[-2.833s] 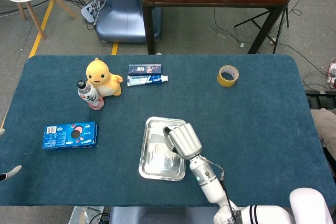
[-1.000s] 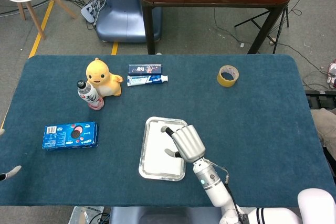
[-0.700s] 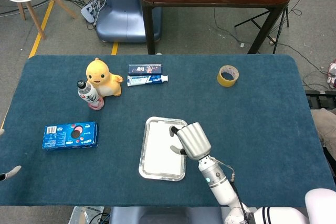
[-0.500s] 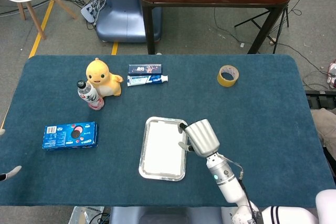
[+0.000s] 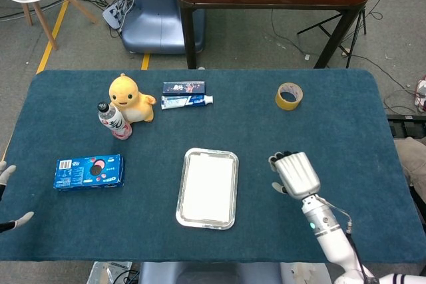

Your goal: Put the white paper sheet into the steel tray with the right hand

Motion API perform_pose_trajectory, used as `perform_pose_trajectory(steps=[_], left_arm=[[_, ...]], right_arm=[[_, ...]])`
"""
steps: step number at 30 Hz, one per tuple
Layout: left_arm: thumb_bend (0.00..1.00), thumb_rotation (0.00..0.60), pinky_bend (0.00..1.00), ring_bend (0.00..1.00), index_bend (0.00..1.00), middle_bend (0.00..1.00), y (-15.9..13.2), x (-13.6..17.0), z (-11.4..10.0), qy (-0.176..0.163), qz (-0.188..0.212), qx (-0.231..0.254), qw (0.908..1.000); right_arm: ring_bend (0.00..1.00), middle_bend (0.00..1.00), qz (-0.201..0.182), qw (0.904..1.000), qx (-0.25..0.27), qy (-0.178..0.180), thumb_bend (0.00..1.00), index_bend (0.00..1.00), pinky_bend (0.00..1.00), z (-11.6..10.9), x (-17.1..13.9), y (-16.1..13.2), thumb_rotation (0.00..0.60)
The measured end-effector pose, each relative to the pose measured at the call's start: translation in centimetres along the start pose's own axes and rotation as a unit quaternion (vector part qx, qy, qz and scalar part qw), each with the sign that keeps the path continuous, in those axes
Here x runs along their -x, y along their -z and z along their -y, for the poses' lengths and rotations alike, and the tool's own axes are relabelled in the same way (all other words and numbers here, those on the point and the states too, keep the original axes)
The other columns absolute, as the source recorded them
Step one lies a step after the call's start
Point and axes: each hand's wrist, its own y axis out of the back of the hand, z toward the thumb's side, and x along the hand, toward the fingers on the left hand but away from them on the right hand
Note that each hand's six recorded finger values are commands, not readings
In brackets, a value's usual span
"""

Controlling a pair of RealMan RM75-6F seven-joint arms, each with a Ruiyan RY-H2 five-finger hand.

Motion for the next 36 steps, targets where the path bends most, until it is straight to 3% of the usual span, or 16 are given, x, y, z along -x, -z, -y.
perform_pose_trajectory(steps=[8,22,27,36], left_arm=[[0.07,0.600,0.41,0.02,0.10,0.04,-1.4,0.3,0.8,0.005,0.026,-0.001,0.9996],[0.07,0.600,0.41,0.02,0.11,0.05,-3.0,0.6,2.2,0.020,0.052,0.001,0.9984],[0.07,0.600,0.41,0.02,0.11,0.05,-3.1,0.5,2.7,0.024,0.053,0.000,0.9983],[0.07,0.600,0.41,0.02,0.11,0.05,-3.2,0.6,2.7,0.027,0.054,0.006,0.9981]], right_arm=[[0.43,0.49,0.051,0.9983,0.029,-0.003,0.03,0.57,0.41,0.9,-3.8,4.0,0.600],[0.43,0.49,0.122,0.9870,0.094,0.047,0.03,0.57,0.41,0.7,-11.6,9.9,0.600],[0.43,0.49,0.126,0.9843,0.103,0.067,0.03,0.57,0.41,0.0,-12.2,10.8,0.600],[0.43,0.49,0.146,0.9824,0.103,0.055,0.03,0.57,0.41,0.5,-11.9,12.2,0.600]])
